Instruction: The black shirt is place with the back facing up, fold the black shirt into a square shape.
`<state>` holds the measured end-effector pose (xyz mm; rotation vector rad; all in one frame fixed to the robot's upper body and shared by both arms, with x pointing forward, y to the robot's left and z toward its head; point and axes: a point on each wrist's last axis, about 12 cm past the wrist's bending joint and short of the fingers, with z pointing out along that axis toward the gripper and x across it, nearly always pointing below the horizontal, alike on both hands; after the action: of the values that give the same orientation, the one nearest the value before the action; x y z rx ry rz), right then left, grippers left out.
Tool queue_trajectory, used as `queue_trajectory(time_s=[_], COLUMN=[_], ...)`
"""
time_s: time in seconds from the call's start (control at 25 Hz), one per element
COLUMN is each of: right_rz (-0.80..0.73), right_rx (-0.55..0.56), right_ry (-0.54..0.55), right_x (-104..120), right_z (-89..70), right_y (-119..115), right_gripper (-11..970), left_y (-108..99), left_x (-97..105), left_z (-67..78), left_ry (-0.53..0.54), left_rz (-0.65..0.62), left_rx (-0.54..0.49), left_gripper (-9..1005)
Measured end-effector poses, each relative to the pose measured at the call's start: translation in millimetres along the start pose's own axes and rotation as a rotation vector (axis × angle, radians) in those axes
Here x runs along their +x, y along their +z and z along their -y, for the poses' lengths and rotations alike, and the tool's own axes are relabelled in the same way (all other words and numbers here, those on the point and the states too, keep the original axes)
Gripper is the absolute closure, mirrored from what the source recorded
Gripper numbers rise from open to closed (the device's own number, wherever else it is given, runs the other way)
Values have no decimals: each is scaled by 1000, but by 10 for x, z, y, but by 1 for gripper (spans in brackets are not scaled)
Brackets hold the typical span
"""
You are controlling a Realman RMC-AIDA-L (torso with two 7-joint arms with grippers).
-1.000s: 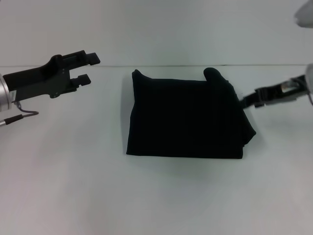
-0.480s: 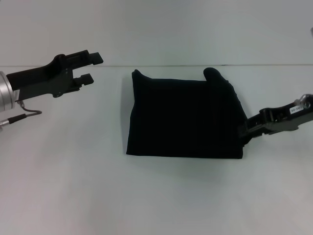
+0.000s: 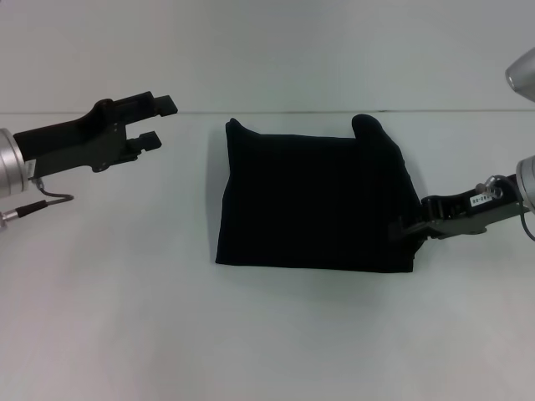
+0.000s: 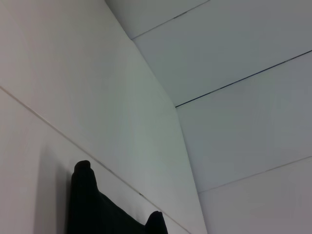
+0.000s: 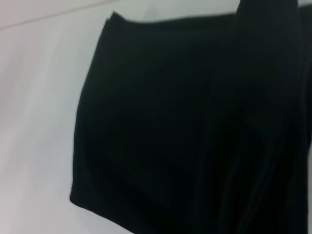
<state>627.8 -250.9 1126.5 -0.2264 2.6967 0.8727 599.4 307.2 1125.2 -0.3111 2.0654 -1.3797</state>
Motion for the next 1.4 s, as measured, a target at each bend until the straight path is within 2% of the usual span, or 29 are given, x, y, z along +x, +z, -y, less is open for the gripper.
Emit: queue_trajectory(time_s=[0.24, 0.64, 1.4], right_rz=[2, -27, 34], right_rx=[3, -25, 8], right_ry=[28, 19, 22], right_x=[25, 19, 25], right_z=[54, -7, 9], right_y=[-44, -90, 73], right_gripper=[496, 496, 497], left_y=[-3, 6, -8], left_x=[-2, -17, -44], left_z=[-4, 16, 6], left_ry=[4, 9, 11], left_rz=[2, 7, 21], left_rx=[-1, 8, -2], left_gripper=[220, 220, 220])
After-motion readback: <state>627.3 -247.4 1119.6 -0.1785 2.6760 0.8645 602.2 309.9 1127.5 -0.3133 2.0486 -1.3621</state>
